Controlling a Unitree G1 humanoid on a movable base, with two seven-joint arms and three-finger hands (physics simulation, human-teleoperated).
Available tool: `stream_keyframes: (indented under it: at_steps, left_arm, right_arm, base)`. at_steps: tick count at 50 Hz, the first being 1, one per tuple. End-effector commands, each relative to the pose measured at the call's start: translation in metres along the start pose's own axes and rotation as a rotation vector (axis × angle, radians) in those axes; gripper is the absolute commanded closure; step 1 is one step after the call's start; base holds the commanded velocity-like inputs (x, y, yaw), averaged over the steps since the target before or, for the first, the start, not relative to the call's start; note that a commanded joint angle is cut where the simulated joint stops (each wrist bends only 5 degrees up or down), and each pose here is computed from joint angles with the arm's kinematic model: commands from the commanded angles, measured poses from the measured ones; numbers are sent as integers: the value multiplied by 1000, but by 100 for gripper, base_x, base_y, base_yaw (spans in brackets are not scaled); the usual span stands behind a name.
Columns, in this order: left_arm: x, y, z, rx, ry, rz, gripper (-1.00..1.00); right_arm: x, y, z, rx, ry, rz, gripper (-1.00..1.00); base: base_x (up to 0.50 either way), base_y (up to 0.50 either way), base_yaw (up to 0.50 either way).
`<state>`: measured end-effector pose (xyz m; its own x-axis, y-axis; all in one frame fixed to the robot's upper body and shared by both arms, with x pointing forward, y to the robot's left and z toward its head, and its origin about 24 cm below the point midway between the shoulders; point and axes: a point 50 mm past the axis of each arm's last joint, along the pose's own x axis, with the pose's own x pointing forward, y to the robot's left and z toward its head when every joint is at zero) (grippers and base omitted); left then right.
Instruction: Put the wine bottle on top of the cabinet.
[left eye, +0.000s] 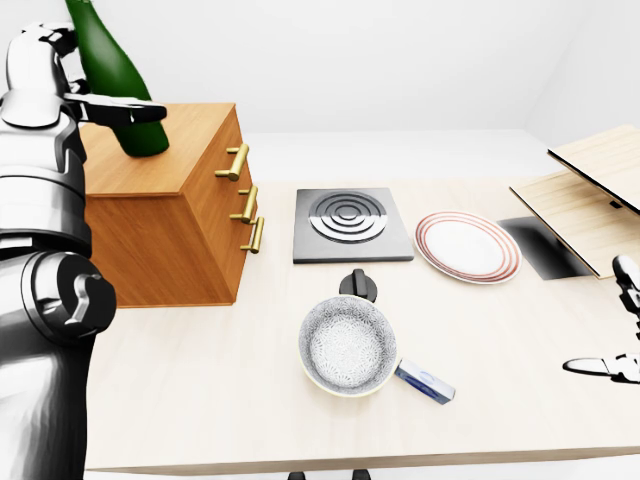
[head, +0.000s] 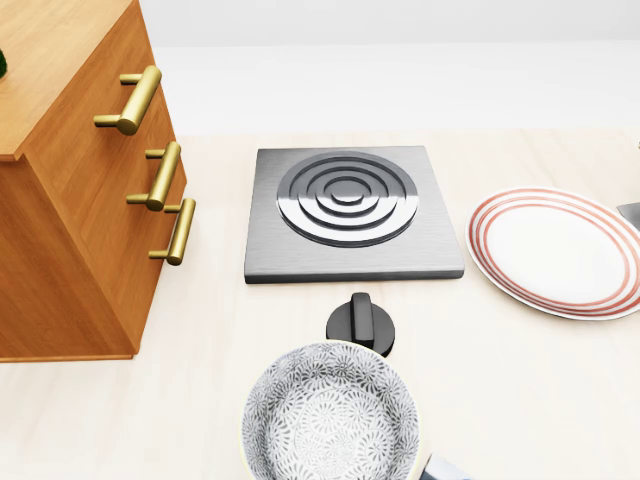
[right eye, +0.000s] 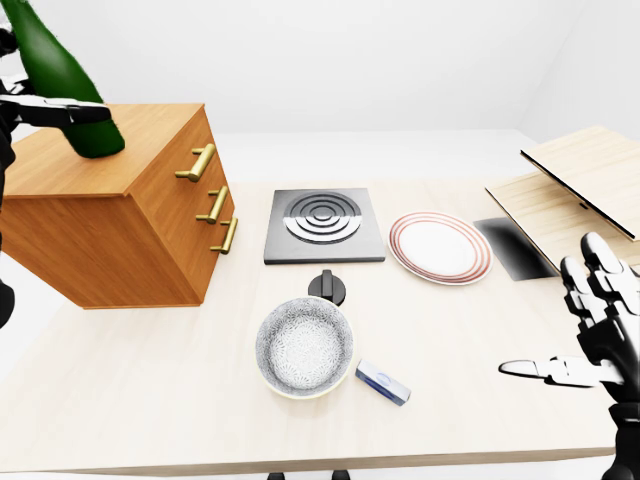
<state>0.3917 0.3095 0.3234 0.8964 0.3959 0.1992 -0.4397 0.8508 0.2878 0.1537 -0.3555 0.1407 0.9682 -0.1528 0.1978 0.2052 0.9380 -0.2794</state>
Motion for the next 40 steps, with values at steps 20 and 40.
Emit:
stream_keyframes:
  at_steps: [20,40]
  left_arm:
    - [0,9,5,4,-8,17,-64]
    - [-2,35,17,-93,-45,103,-67]
  right_arm:
    - [0,0,3,-12,-11,4,-100]
    - [6,3,11,-33,-42,16,-100]
  base:
    - [0,0,0]
    - [0,0,0]
